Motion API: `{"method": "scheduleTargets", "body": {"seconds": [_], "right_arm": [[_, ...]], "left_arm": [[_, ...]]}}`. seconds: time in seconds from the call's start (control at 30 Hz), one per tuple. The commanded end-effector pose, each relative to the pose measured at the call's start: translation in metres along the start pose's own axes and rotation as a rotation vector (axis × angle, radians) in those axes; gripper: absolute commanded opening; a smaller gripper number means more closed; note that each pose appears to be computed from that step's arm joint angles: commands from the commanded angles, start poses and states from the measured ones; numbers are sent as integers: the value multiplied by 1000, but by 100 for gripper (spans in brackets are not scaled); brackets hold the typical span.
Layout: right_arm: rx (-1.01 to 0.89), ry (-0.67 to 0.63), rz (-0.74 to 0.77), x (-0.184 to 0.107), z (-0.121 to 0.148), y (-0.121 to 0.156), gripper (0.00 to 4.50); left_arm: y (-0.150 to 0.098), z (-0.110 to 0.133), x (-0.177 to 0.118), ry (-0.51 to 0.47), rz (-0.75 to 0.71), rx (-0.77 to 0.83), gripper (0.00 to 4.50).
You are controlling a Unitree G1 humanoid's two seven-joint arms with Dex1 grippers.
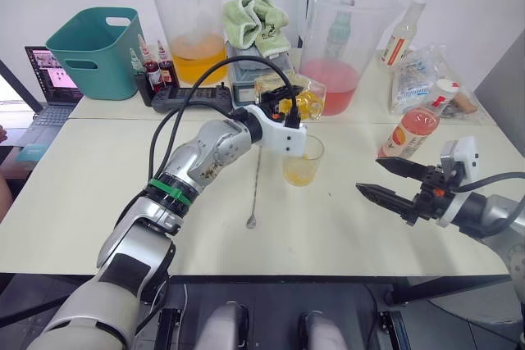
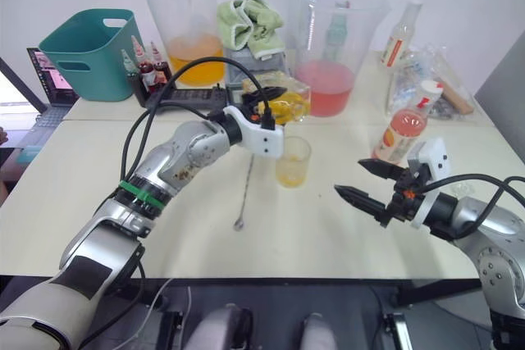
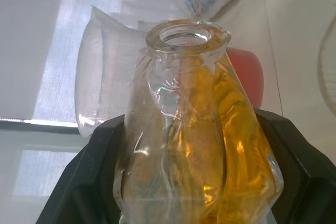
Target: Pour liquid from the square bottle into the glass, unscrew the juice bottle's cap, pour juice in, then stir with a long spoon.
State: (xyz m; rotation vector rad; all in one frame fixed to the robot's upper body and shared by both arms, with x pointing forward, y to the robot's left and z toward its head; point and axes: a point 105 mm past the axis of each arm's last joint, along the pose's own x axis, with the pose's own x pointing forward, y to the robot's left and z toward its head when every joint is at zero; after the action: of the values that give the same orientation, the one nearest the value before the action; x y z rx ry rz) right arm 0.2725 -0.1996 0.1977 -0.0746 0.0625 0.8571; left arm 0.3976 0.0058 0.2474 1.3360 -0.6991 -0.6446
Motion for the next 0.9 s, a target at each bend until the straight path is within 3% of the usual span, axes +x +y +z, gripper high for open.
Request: {"method": "scheduleTargets", "body": {"seconds": [0.03,0.27,0.43,0.67,0.9], "right_arm": [[-57,-24,14,0,13,-1,450],[-64,-23,51,4,18,-1,450],[-67,-21,86,9,22,-2,450],[-70,-15,117,15,24,-3,450],[-80,-13,125,18,26,-6,450]], "left_arm": [[54,16,-9,-71,190,-220,278],[74,-21,-26,68,305,-655,278],[81,-71,-54,231,437,-910,278],[70,-116,-91,403,571,-1042,278],[40,-126,-103,414,607,-1191,278]]}}
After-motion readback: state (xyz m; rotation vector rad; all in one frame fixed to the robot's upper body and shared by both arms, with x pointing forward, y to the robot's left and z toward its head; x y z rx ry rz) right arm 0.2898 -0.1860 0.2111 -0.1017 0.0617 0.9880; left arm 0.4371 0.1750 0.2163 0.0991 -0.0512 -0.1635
